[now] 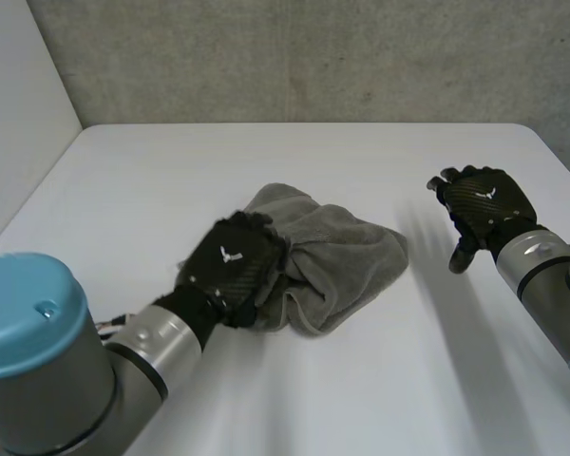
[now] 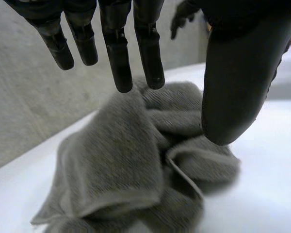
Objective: Fold the towel.
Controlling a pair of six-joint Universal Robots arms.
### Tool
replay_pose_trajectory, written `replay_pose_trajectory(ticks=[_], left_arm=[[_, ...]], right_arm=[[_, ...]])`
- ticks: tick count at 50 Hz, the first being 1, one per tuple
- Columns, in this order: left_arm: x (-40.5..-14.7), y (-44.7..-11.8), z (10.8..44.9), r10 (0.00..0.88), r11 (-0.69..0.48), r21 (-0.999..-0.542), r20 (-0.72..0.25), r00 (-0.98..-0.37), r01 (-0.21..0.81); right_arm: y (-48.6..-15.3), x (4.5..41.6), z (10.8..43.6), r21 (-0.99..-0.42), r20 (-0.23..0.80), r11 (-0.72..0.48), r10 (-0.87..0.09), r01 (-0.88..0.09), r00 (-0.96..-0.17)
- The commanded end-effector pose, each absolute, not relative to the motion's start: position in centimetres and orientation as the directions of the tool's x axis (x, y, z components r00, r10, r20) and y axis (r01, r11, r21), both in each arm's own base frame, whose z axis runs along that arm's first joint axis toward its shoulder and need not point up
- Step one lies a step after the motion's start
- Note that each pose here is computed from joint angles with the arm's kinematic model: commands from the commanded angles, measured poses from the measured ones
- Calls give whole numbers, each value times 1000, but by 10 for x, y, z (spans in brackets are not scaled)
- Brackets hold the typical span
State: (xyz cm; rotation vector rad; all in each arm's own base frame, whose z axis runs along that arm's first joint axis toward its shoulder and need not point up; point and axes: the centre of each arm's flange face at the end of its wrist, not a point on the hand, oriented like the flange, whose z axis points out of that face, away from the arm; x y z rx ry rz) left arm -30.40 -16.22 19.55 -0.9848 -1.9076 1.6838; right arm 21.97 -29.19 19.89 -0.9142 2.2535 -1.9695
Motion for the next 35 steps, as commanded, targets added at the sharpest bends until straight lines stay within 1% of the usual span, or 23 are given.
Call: replay_pose_trajectory(ticks=[1,7,9,10,12,15,17,20,35], left_arm=[[-316,-154,177,770,35,-961,-149,-621,274],[-325,-161,168,776,38,-960,-147,-613,279],[-335,-162,159,791,33,-954,-157,-591,297],[-335,-162,159,791,33,-954,-157,-591,297],[-343,-162,149,804,7,-942,-194,-563,335],[-345,-164,143,806,-10,-932,-222,-549,362],[-350,-169,137,802,-50,-917,-273,-531,396],[-354,-173,134,800,-76,-910,-299,-519,407],[-371,-194,121,794,-101,-912,-314,-520,398]], right_arm=[[-293,219,194,-908,355,50,-433,-415,-829],[-289,220,190,-906,351,62,-441,-418,-826],[-287,221,185,-904,348,72,-449,-422,-823],[-287,221,185,-904,348,72,-449,-422,-823],[-286,222,182,-902,345,82,-456,-425,-820],[-286,222,181,-901,344,84,-458,-425,-820],[-286,222,179,-900,343,89,-460,-427,-819],[-286,222,178,-899,342,93,-462,-428,-819],[-281,223,172,-897,332,106,-482,-430,-811]])
